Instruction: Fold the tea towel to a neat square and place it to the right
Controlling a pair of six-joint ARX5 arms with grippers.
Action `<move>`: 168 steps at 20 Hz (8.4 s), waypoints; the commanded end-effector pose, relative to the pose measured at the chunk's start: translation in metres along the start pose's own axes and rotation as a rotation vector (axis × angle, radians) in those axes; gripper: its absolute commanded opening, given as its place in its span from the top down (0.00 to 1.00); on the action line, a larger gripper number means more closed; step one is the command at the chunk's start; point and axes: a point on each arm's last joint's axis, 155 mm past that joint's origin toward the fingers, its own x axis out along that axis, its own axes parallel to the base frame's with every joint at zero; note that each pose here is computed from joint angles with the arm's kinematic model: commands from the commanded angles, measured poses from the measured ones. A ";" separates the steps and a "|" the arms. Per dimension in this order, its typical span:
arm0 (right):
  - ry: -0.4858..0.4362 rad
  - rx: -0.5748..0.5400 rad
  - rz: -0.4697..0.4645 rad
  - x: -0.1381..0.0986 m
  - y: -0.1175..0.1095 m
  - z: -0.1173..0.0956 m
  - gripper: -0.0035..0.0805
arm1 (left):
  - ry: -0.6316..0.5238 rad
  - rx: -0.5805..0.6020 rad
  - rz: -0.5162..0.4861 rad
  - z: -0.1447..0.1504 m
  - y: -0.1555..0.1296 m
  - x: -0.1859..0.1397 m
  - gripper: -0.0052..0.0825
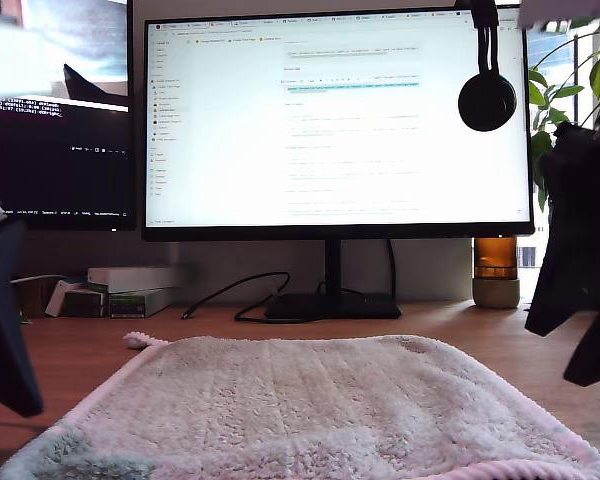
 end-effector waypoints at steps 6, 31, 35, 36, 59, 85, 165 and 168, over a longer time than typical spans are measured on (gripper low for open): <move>-0.021 0.001 -0.030 0.005 -0.005 0.004 0.55 | 0.070 0.186 -0.002 -0.012 0.006 0.020 0.47; -0.103 0.046 0.056 0.015 0.014 0.030 0.49 | 0.018 0.196 -0.013 0.031 0.034 -0.003 0.97; -0.164 0.128 0.042 0.022 0.009 0.052 0.47 | -0.024 0.192 0.022 0.049 0.049 -0.011 0.97; -0.175 0.151 0.046 0.024 0.010 0.056 0.47 | -0.033 0.192 0.032 0.053 0.053 -0.014 0.97; -0.062 0.227 0.082 0.060 0.031 0.050 0.47 | -0.070 0.144 0.123 0.070 0.091 -0.031 0.97; 0.167 0.063 -0.021 0.058 0.018 -0.003 0.73 | -0.059 0.118 0.117 0.060 0.095 -0.035 0.97; 0.185 0.341 -0.066 0.060 -0.098 0.001 0.59 | -0.030 -0.258 0.035 0.014 0.122 0.008 0.73; 0.192 0.345 -0.088 0.059 -0.103 0.000 0.58 | 0.005 -0.260 0.086 0.007 0.131 0.008 0.73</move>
